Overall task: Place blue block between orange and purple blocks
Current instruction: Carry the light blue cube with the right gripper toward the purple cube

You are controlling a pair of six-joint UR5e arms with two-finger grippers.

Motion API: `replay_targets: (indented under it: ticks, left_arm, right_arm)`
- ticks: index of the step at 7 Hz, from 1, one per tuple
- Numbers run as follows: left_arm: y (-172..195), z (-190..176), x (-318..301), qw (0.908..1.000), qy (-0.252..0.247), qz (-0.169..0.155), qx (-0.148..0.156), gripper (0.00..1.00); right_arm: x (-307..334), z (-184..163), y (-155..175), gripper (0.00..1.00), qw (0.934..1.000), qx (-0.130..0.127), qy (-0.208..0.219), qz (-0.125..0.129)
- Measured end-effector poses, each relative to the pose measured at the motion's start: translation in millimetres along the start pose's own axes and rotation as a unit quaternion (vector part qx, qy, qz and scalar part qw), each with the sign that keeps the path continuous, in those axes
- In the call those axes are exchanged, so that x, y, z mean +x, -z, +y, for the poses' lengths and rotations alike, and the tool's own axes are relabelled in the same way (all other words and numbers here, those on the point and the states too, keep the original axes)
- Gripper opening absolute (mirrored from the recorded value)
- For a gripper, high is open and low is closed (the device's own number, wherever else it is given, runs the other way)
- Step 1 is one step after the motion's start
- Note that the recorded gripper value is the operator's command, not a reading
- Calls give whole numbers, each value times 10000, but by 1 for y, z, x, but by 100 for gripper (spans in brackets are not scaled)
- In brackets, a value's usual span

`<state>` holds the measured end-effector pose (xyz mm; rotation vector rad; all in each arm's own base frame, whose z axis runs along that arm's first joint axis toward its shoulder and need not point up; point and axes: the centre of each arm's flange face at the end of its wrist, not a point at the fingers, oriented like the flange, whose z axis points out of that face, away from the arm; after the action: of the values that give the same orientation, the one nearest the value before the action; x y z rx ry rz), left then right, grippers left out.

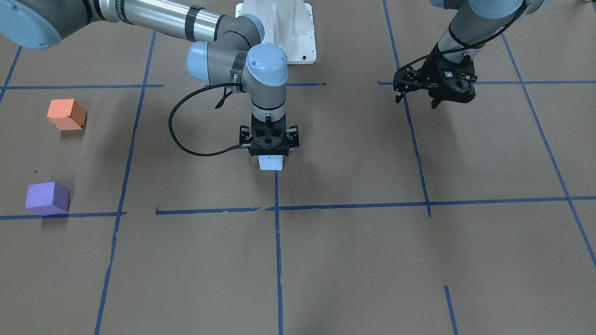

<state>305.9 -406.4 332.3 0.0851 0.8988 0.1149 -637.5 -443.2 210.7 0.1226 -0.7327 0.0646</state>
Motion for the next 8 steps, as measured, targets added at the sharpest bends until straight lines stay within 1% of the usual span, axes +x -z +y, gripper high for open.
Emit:
replay_targets:
  ticks: [1, 2, 3, 4, 6, 7, 8]
  left_arm:
    - [0, 0, 0, 10000, 3, -4, 4, 100]
    - [0, 0, 0, 10000, 4, -8, 8, 100]
    - [1, 0, 0, 10000, 0, -3, 15, 100]
    - [2, 0, 1, 10000, -7, 4, 21, 100]
    - [2, 1, 0, 10000, -4, 7, 24, 100]
    - [3, 1, 1, 10000, 11, 8, 30, 100]
    - [4, 1, 1, 9999, 90, 11, 42, 100]
  right_arm:
    - [0, 0, -3, 3, 10000, 28, 47, 21]
    - [1, -5, 0, 3, 10000, 70, 54, -34]
    - [9, -15, 14, 3, 9997, 130, 18, -184]
    - [35, -24, 31, 4, 9992, 175, -50, -342]
    - [124, -30, 55, 5, 9987, 173, -62, -478]
    - [184, -31, 62, 5, 9989, 95, 16, -450]
    - [251, -34, 65, 5, 9994, -13, 89, -340]
